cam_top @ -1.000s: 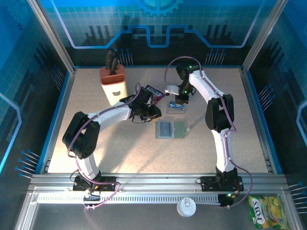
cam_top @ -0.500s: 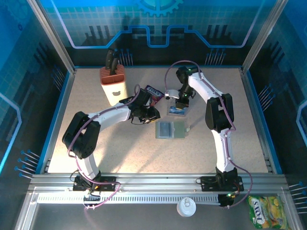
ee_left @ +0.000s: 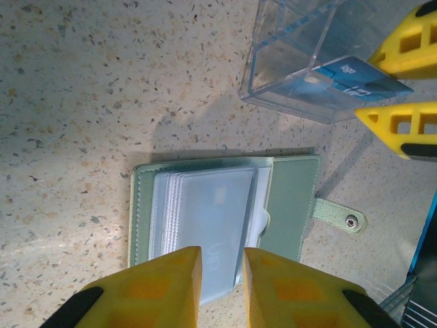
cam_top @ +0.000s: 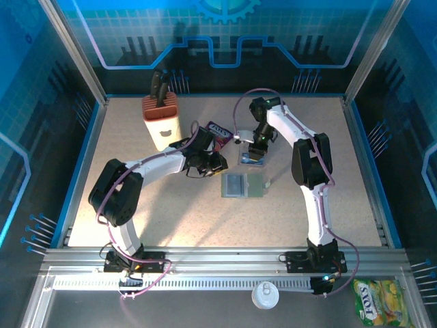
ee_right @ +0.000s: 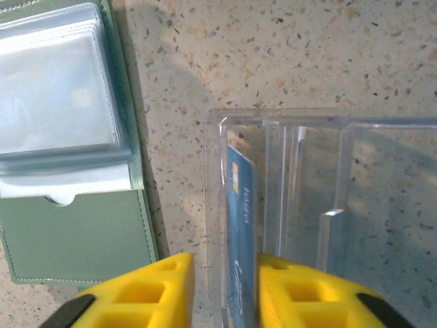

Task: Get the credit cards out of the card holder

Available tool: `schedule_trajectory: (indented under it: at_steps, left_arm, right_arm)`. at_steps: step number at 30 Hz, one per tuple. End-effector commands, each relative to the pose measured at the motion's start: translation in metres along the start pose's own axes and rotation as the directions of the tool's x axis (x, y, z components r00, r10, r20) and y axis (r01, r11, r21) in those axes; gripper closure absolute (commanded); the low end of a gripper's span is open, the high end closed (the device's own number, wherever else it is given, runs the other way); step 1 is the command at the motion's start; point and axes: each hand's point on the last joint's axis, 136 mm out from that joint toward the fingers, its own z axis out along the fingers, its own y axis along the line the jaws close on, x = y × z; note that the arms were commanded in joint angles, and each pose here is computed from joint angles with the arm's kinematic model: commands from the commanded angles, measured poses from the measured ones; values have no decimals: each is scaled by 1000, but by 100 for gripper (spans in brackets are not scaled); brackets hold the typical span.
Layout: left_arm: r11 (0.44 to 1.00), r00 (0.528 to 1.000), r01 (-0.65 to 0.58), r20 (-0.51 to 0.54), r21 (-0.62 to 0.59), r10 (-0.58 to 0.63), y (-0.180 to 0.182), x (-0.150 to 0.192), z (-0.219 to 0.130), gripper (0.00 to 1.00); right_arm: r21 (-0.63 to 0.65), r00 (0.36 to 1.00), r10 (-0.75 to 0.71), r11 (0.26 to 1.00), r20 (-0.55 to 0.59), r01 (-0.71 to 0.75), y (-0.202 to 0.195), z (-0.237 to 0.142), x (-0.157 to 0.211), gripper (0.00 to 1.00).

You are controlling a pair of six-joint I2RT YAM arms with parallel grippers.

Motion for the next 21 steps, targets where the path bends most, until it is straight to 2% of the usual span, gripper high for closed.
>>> schedule_trajectory:
  at_steps: [1,7,14,16,18,21]
  left_arm:
    - [999,1000,6,-17,32,-5,-6,0,-4,76]
    - [999,1000,-3,-28,47,4,-10,0,1,76]
    - [999,999,-7,-47,49,9,-8,2,7,76]
    - [998,998,-15,-55,60,18,-9,2,7,77]
    - [997,997,-24,-70,73,29,-11,4,9,77]
    - [996,996,-27,-86,86,34,-11,7,13,78]
  right_arm:
    - [2,996,42,999,80,-43,9,-26,-23,65]
    - [11,969,172,984,175,-177,15,-46,-43,62]
    - [54,914,298,945,276,-324,25,-49,-58,60]
    - [93,871,397,894,291,-438,19,-48,-58,59]
    - [64,814,490,844,313,-533,23,-44,-59,60]
    - [21,696,616,743,370,-669,27,-40,-59,60]
